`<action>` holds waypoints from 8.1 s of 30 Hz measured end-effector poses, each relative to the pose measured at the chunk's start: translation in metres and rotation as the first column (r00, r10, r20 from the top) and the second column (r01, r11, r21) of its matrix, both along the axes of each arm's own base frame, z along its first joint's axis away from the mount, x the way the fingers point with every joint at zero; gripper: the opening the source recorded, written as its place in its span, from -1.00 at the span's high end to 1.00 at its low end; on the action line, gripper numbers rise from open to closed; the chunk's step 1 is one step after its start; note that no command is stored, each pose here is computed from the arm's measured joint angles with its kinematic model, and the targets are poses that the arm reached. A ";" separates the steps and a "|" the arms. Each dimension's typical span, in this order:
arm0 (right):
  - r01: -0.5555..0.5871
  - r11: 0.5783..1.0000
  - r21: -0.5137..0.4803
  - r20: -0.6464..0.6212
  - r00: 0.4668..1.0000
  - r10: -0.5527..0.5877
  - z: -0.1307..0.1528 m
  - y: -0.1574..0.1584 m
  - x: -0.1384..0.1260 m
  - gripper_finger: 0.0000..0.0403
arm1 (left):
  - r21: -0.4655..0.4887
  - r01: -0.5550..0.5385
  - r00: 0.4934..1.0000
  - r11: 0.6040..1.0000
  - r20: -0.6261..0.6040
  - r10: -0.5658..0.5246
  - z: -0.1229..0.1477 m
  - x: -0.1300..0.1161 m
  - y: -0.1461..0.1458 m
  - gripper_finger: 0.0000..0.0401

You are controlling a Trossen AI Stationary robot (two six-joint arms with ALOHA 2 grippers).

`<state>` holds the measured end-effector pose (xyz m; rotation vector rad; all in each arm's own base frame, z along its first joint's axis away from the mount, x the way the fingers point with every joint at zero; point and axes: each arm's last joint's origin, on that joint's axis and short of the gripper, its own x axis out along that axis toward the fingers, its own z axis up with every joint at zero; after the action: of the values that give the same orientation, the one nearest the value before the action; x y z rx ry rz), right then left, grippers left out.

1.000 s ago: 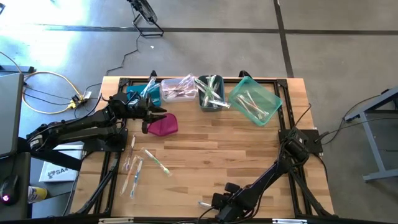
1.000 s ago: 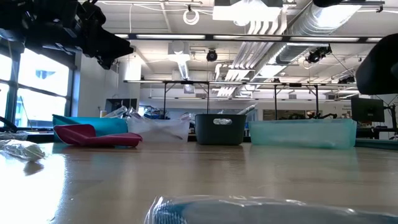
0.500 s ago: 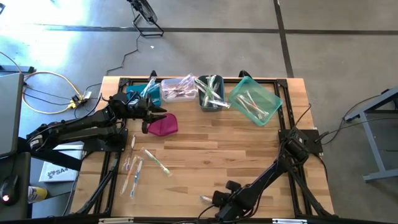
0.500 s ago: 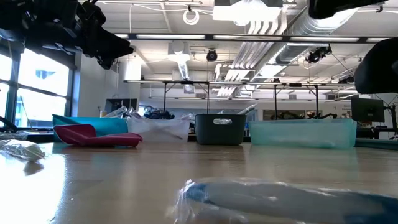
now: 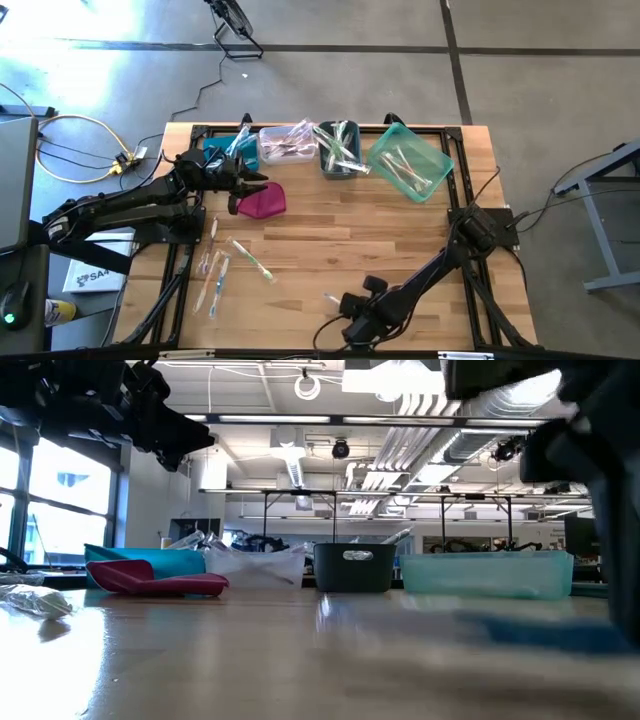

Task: Pick & Place Toothbrushes
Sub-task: Put the blue toothbrush into the blue bin

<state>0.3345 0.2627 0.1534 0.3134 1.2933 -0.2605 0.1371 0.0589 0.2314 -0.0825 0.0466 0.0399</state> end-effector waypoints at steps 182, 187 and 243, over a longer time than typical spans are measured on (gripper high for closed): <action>-0.030 0.965 -0.262 0.882 0.399 0.252 0.032 -0.289 -0.005 0.98 | -0.047 0.265 0.963 0.963 0.064 -0.262 -0.001 0.146 0.003 0.80; -0.031 0.965 -0.261 0.882 0.400 0.252 0.032 -0.289 -0.005 0.98 | -0.048 0.265 0.963 0.963 0.063 -0.262 -0.001 0.146 0.003 0.89; -0.076 0.997 0.003 0.856 0.515 0.037 0.021 -0.286 -0.009 -0.03 | -0.060 -0.133 0.989 0.989 -0.077 0.128 0.071 0.000 0.020 0.88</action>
<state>0.3254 -0.0236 0.1741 0.3667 0.2931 0.0074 0.1371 0.0794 0.3019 -0.1488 0.1154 0.1723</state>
